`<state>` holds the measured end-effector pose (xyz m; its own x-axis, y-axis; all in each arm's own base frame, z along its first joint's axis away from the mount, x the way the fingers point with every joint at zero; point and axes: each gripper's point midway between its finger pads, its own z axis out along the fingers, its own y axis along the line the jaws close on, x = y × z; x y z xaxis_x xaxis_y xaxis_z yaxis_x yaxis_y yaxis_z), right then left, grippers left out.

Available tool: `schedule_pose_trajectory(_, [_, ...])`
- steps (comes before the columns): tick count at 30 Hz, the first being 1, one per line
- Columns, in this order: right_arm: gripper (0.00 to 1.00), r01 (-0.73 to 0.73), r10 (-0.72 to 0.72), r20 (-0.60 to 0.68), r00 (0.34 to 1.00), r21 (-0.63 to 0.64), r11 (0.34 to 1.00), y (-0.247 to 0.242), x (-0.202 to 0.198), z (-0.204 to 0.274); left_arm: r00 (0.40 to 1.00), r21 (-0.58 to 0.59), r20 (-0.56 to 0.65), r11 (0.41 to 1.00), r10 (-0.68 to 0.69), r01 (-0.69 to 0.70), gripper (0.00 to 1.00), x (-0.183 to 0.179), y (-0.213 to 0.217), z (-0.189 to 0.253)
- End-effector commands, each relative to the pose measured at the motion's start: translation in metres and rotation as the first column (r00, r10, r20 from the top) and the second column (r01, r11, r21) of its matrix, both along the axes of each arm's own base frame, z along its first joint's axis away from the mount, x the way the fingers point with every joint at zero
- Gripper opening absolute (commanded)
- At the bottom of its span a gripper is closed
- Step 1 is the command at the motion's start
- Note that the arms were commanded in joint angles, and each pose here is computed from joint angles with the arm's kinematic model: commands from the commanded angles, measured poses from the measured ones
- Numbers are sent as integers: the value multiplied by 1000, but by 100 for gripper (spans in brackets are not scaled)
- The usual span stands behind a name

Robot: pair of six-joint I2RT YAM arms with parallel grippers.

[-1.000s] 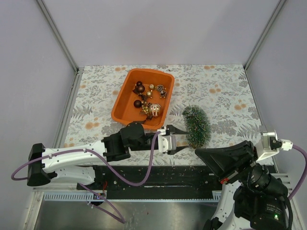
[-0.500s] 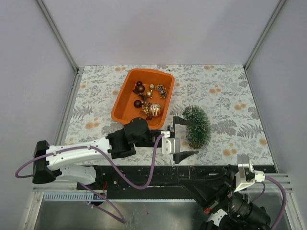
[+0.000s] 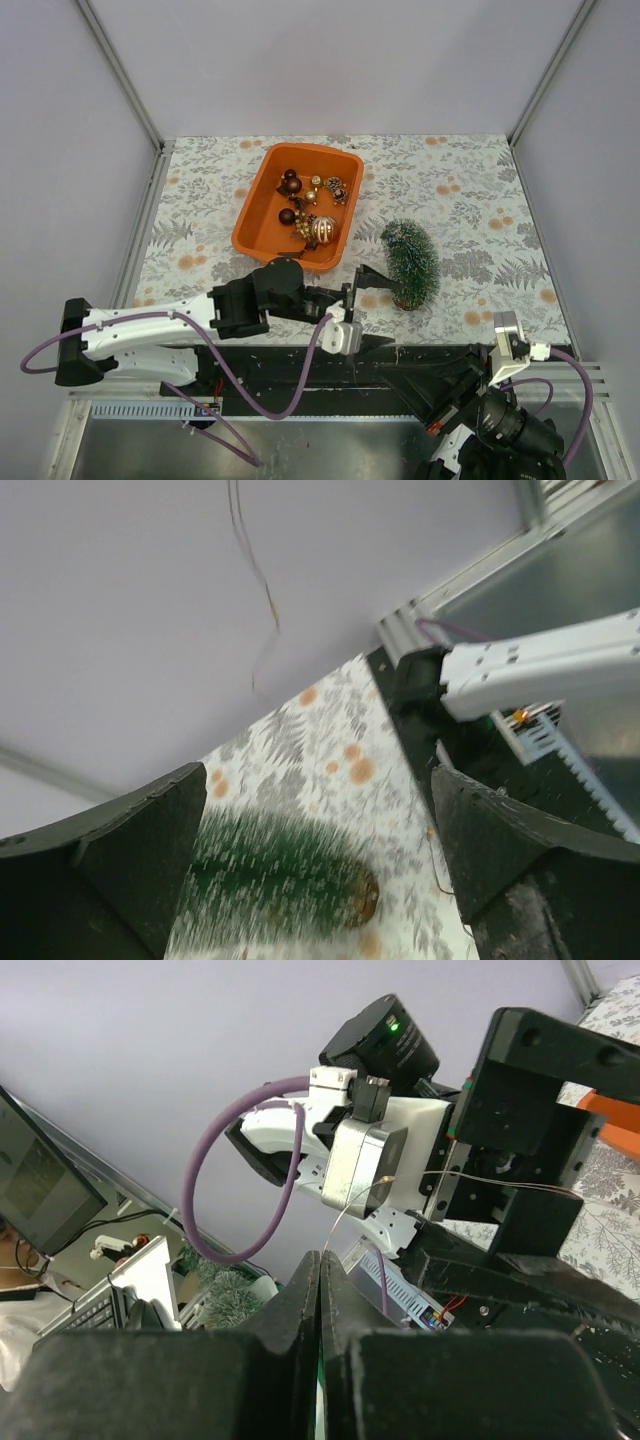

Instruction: Decorate the small christmas tree

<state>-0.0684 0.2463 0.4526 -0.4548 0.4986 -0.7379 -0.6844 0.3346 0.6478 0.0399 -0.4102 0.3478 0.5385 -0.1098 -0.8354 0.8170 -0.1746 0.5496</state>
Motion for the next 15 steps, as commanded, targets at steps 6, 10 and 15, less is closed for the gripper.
schedule_pose_trajectory(6, [0,29,-29,-37,999,12,1000,-2,20,-11,889,-68,82,892,451,-446,99,93,95,13])
schedule_pose_trajectory(10, [0,49,-49,-20,999,1,999,-3,32,-12,783,-77,101,790,614,-609,99,126,132,9])
schedule_pose_trajectory(15, [0,73,-72,-58,996,6,997,-2,40,-21,694,-89,88,699,715,-709,99,145,159,7])
